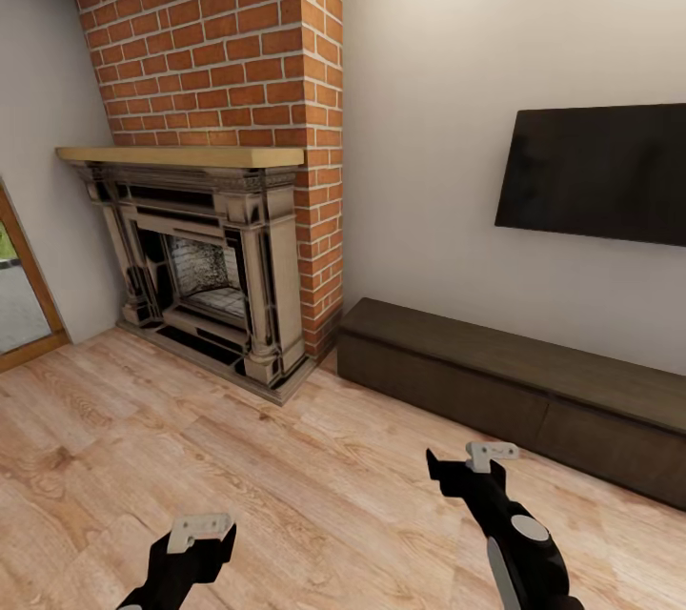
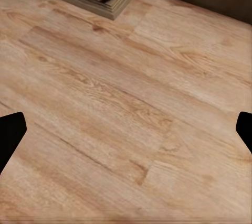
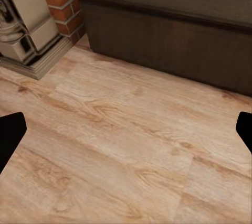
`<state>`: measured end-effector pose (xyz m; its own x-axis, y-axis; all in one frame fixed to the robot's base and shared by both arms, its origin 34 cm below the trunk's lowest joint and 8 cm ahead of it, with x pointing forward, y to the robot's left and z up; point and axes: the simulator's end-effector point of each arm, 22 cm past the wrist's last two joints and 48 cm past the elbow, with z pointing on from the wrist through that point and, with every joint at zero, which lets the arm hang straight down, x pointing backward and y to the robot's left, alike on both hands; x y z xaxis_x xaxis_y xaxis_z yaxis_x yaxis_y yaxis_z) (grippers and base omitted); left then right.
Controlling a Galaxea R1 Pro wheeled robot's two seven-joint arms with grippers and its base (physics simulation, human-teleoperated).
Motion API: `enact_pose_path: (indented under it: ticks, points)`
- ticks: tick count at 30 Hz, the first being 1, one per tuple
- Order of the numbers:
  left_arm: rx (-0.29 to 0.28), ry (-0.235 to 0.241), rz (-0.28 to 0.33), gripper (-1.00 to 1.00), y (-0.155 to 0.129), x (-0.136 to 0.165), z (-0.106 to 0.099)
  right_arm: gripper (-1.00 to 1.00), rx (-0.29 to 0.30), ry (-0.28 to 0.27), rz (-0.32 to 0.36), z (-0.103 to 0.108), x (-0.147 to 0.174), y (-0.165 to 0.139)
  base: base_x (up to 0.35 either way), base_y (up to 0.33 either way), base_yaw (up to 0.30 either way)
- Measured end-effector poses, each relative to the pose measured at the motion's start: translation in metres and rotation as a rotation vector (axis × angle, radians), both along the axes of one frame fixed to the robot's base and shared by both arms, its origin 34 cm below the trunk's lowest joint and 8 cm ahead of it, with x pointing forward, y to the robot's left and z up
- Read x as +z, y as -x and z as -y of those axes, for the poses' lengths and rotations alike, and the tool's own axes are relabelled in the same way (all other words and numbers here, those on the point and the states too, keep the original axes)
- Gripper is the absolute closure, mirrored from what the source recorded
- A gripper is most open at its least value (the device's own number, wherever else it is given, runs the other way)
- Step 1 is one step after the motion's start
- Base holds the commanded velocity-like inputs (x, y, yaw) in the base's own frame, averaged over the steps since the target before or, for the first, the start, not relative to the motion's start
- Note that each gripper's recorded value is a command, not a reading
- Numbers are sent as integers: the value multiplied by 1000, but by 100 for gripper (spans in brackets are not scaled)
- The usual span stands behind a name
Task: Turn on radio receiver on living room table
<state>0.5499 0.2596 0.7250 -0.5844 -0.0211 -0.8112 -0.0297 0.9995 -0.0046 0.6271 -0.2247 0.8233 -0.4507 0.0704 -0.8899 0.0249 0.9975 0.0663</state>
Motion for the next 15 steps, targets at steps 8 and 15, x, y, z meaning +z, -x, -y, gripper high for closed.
enact_pose_path:
  ticks: [8,15]
  points:
    - [3,-3,18,-100,-3,7,-1,-100,44,116,-2,-8,-12,1,0,0,0]
    - [8,12,151,-100,-38,64,7,-100,42,131,48,-7,-16,-3,0,0,0]
